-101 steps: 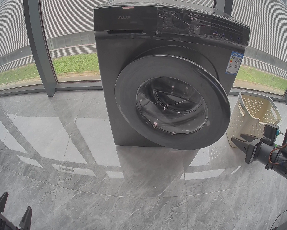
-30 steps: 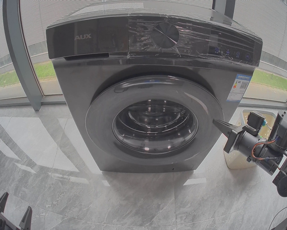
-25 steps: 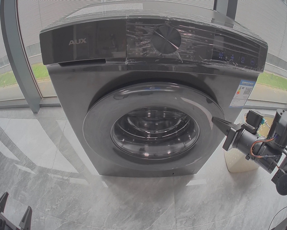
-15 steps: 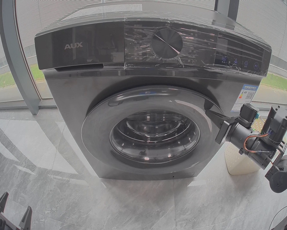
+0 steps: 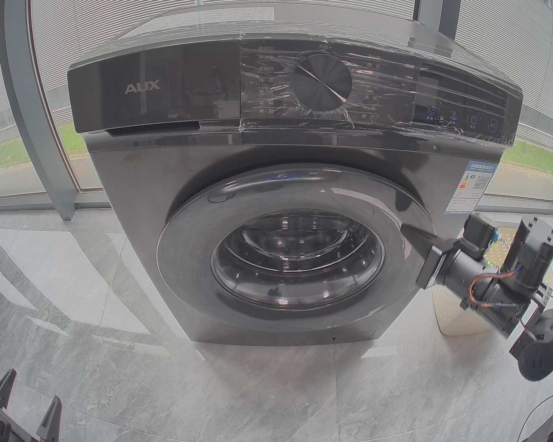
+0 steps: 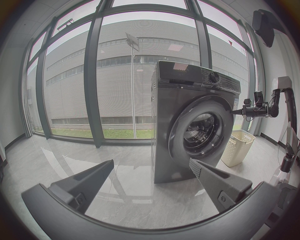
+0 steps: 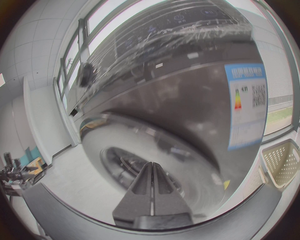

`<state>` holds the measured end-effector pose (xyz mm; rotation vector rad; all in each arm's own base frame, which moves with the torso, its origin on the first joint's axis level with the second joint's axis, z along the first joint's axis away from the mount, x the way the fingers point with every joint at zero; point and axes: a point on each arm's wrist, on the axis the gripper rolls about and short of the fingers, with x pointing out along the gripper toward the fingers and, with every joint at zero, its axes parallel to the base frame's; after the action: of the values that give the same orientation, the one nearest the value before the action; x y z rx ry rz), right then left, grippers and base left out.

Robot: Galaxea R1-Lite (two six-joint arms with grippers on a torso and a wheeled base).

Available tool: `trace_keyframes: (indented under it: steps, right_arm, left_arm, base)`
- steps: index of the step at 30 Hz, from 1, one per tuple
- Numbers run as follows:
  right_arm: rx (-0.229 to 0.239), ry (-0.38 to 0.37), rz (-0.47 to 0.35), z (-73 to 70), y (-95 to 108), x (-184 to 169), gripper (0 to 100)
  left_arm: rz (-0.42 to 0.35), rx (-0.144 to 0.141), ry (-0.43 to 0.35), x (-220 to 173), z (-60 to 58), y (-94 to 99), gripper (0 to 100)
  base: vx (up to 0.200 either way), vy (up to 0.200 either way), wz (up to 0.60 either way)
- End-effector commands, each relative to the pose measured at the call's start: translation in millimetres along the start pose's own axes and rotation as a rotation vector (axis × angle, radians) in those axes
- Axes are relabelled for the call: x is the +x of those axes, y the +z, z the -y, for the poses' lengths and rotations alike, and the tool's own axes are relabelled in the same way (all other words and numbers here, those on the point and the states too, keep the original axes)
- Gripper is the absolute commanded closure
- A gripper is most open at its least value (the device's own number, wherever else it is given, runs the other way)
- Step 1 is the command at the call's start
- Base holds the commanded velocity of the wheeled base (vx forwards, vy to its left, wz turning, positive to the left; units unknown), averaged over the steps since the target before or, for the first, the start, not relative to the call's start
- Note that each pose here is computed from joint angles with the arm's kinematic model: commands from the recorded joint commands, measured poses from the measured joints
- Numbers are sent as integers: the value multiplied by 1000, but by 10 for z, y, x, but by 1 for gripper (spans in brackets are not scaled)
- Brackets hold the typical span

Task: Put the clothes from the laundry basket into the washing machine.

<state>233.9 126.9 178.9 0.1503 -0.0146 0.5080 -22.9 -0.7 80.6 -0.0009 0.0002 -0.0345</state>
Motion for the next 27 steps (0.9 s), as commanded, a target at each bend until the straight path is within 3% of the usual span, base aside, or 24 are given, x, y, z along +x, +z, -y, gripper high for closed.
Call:
trace_keyframes:
  steps: [1,4,5,16,18,19,22,23,27]
  right_arm:
    - [-1,111,-80,-203,-113,-516,100]
    - [-44,125,-102,-156,-180,-811,100]
    - [-57,130,-106,-143,-199,-891,0]
    - [-66,118,-72,-68,-250,-1409,0]
    - [-69,87,-59,-25,-253,-1480,0]
    - [-87,22,-8,43,-192,-1618,0]
    - [-116,-44,32,92,-147,-1773,0]
    - [-151,-103,66,112,-130,-1966,0]
    - [-191,-164,106,61,-255,-2426,0]
  left_arm:
    - [-1,-1,1,1,0,-52,0]
    - [-1,-1,1,1,0,-52,0]
    - [-1,1,1,1,0,-52,0]
    - [-1,-2,1,1,0,-52,0]
    - [-1,-2,1,1,0,-52,0]
    - [-1,-2,1,1,0,-52,0]
    - [-1,-2,1,1,0,-52,0]
    - [-1,-2,1,1,0,-52,0]
    - [-1,-2,1,1,0,-52,0]
  base:
    - [0,0,0]
    - [0,0,0]
    - [0,0,0]
    - [0,0,0]
    - [0,0,0]
    - [0,0,0]
    - [0,0,0]
    - [0,0,0]
    - [0,0,0]
